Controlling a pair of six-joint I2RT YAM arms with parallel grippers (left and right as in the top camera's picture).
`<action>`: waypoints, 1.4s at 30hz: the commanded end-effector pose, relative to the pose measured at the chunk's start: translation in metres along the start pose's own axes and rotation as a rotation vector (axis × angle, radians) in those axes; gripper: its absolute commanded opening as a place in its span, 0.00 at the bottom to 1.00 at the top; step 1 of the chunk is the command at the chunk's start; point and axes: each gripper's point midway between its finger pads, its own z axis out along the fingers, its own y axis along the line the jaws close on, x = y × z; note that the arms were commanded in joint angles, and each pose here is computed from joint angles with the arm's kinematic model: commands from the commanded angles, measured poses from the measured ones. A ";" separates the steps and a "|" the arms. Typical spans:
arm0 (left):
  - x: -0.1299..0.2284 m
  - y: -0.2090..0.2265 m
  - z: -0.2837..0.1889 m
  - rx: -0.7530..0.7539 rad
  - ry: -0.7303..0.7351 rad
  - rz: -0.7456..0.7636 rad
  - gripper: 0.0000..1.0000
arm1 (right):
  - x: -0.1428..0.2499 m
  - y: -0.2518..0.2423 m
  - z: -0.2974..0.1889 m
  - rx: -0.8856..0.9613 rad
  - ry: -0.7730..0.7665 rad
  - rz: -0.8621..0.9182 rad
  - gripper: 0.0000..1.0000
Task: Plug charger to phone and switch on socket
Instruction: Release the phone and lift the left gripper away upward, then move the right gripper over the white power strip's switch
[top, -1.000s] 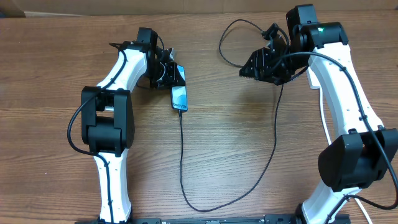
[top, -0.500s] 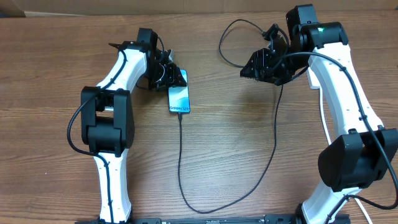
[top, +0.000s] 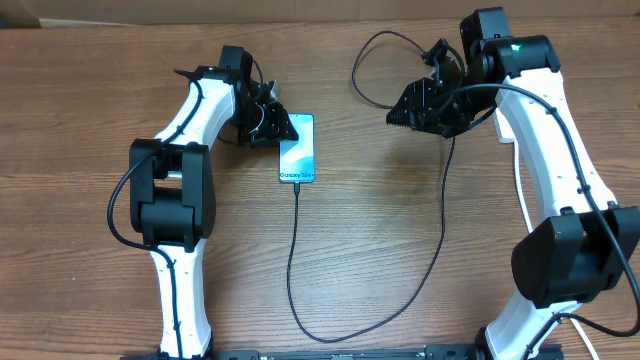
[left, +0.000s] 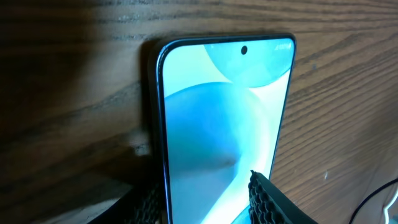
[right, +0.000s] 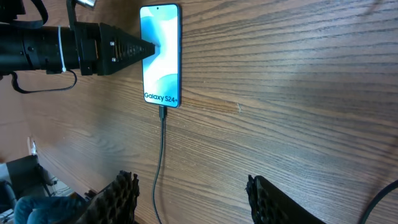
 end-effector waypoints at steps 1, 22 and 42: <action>0.000 0.002 -0.001 -0.034 0.000 0.004 0.42 | -0.003 0.005 -0.004 0.001 -0.014 -0.023 0.57; -0.031 0.009 -0.111 -0.292 -0.109 -0.062 0.53 | -0.015 0.002 -0.008 0.013 -0.061 -0.044 0.57; -0.051 -0.059 -0.303 -0.306 -0.584 0.036 1.00 | -0.080 -0.171 -0.151 0.416 -0.507 0.351 0.85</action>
